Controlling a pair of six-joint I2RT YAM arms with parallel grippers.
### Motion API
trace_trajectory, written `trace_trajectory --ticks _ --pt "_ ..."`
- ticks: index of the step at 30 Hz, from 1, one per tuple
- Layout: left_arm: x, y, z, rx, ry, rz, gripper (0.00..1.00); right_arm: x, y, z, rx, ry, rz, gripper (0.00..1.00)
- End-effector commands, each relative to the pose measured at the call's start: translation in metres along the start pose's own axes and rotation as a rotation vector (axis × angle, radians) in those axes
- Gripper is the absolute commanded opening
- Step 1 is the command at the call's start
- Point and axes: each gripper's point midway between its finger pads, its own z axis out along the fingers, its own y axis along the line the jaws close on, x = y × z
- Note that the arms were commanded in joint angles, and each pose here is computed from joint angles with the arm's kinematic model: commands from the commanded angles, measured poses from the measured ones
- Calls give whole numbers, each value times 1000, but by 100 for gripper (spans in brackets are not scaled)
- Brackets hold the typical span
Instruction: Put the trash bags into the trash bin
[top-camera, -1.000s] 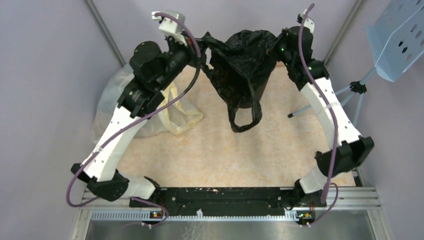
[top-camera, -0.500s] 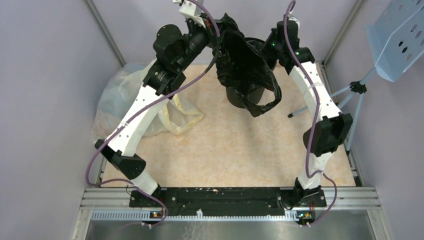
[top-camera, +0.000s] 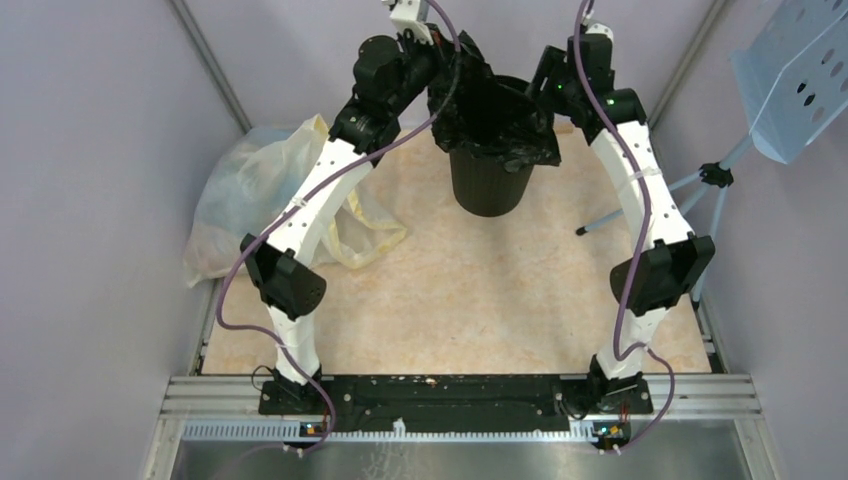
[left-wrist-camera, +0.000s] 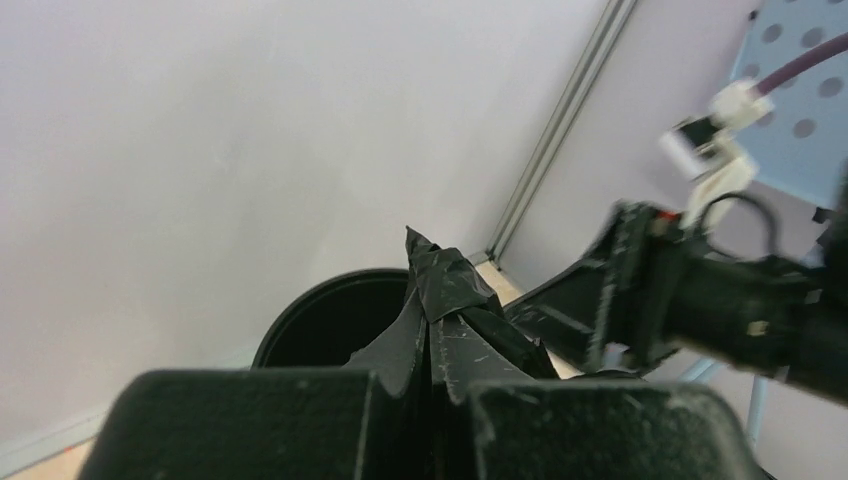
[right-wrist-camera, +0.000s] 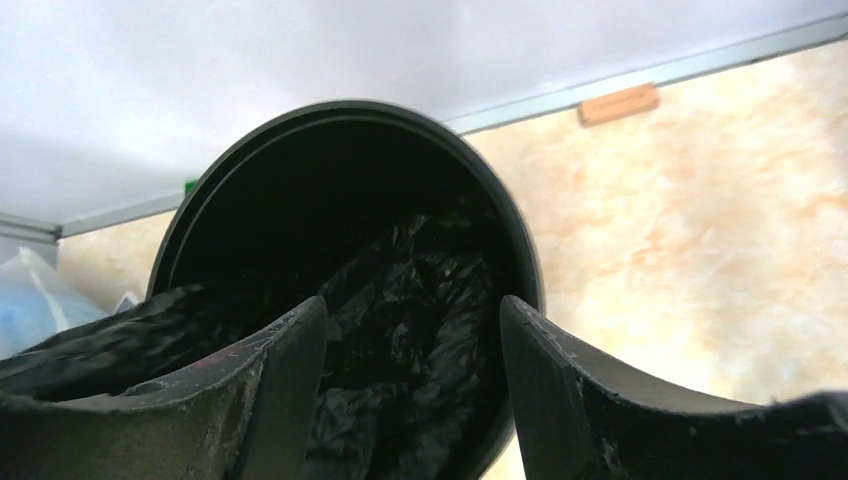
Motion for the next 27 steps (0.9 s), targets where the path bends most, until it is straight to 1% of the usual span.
trace_trajectory --ticks 1,6,11,19,20,21,22,23,25,27 --pt "-6 2 9 33 -31 -40 0 -36 -24 -31 83 -79 -67 64" --pt "8 11 15 27 -12 -52 0 -16 -43 -10 124 -11 -61 62" --pt "15 26 17 30 11 -85 0 6 -42 12 108 64 -54 58" --pt "16 21 4 56 45 -81 0 35 -48 25 126 162 -43 50" --pt "18 20 2 60 56 -83 0 37 -49 24 127 174 -43 47" --pt "20 18 0 67 69 -88 0 40 -48 24 124 184 -41 41" --pt "23 17 -3 75 81 -91 0 41 -46 21 114 192 -40 31" --pt "23 13 -6 89 92 -96 0 40 -45 18 106 198 -38 17" --pt "23 6 -14 112 110 -105 0 40 -41 9 85 212 -35 1" --pt "19 -1 -24 132 119 -111 0 42 -37 -3 62 233 -36 0"
